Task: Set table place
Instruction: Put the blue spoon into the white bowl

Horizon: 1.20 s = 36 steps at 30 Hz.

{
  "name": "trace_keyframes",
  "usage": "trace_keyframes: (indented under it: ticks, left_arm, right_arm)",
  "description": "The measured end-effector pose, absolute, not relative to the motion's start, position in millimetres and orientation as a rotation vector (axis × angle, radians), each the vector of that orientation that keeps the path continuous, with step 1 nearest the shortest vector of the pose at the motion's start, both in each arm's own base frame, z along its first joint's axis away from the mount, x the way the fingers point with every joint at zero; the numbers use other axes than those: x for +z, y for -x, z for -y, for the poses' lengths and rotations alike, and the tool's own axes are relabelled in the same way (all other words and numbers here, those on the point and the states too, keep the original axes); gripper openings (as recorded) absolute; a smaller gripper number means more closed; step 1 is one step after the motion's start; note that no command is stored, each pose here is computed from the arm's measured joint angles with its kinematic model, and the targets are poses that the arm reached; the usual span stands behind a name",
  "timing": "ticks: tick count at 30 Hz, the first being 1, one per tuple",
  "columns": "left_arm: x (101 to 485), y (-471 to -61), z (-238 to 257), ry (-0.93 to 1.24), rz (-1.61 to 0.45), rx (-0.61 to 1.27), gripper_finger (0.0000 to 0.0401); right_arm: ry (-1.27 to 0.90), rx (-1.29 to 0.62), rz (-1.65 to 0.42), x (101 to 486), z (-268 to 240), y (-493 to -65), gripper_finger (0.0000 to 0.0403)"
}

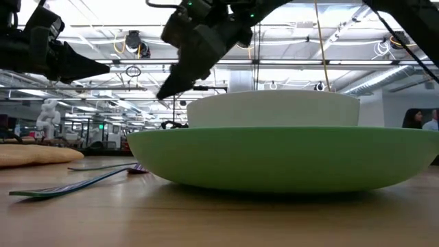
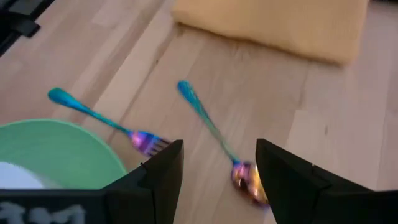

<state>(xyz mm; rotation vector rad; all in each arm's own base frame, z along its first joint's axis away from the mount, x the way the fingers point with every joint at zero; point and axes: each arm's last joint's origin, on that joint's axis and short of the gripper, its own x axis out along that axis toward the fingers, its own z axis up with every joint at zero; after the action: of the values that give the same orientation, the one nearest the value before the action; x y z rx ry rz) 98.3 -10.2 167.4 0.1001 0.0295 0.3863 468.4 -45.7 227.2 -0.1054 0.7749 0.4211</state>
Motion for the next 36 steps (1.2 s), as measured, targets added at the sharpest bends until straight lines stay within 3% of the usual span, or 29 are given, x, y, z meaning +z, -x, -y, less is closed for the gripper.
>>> trace_keyframes:
  ticks: [15, 36]
  left_arm:
    - [167.5, -98.3, 10.1, -0.1, -0.029, 0.391, 0.0035]
    - [167.5, -98.3, 10.1, -0.101, -0.03, 0.392, 0.0035]
  right_arm:
    - [0.278, 0.474, -0.743, 188.1, 25.3, -503.8, 0.0192]
    - [0.274, 0.467, -0.671, 192.0, 12.4, -510.3, 0.0163]
